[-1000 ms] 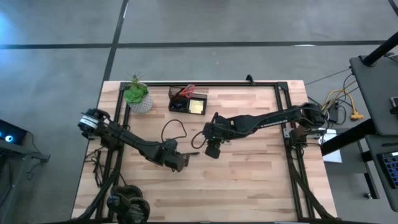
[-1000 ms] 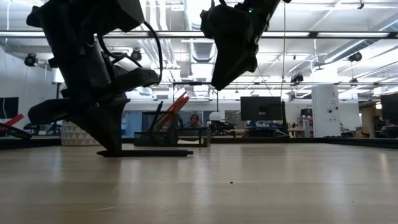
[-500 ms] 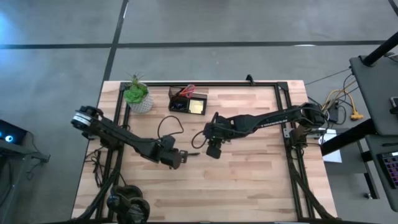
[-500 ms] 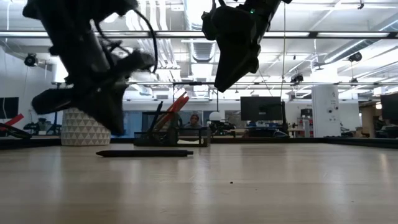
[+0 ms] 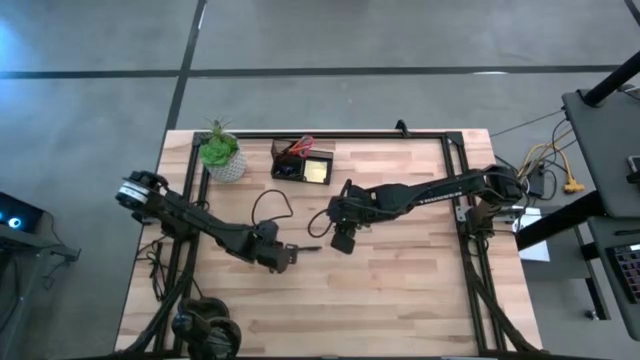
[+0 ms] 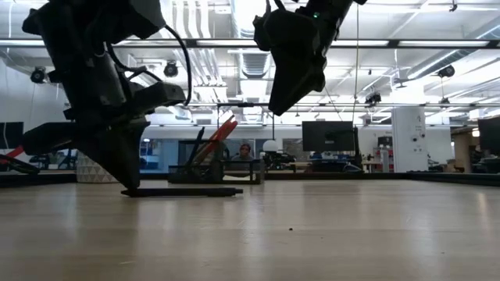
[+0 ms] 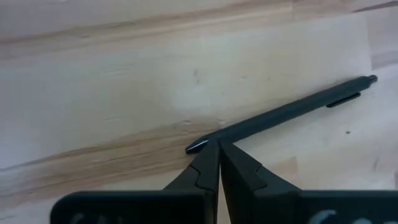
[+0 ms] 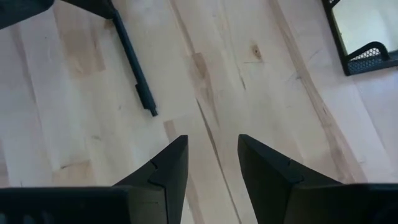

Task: Pick and place office supplies into organizer
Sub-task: Put the pen into the top left section of the black desk organizer

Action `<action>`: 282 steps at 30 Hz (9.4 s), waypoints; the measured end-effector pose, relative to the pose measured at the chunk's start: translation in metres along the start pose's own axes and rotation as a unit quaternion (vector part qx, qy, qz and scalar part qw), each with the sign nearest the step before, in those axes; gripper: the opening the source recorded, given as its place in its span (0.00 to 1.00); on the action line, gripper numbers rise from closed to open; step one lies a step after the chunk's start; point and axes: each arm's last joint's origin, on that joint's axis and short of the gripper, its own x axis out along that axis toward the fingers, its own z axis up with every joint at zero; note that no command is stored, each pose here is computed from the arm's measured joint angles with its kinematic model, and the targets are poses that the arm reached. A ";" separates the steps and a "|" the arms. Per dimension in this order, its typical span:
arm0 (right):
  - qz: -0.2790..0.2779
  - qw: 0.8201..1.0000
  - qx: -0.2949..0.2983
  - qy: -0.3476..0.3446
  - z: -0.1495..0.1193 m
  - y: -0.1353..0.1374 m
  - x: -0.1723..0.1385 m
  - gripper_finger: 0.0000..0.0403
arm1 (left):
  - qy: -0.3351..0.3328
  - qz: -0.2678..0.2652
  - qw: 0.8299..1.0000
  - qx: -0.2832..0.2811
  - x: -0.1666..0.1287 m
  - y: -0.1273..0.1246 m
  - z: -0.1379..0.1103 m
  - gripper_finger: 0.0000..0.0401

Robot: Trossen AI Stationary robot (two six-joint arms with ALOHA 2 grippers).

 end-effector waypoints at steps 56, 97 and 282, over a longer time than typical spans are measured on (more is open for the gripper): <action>0.085 0.991 0.101 0.000 0.006 0.010 0.016 0.33 | -0.052 0.069 0.988 0.131 0.009 0.020 0.035 0.00; 0.065 0.993 0.099 0.009 0.002 0.008 0.017 0.33 | 0.120 0.022 0.985 0.125 -0.038 0.028 0.016 0.00; -0.399 0.734 -0.537 0.116 0.086 -0.064 0.008 0.07 | -0.037 -0.132 0.990 0.026 -0.103 0.029 0.033 0.00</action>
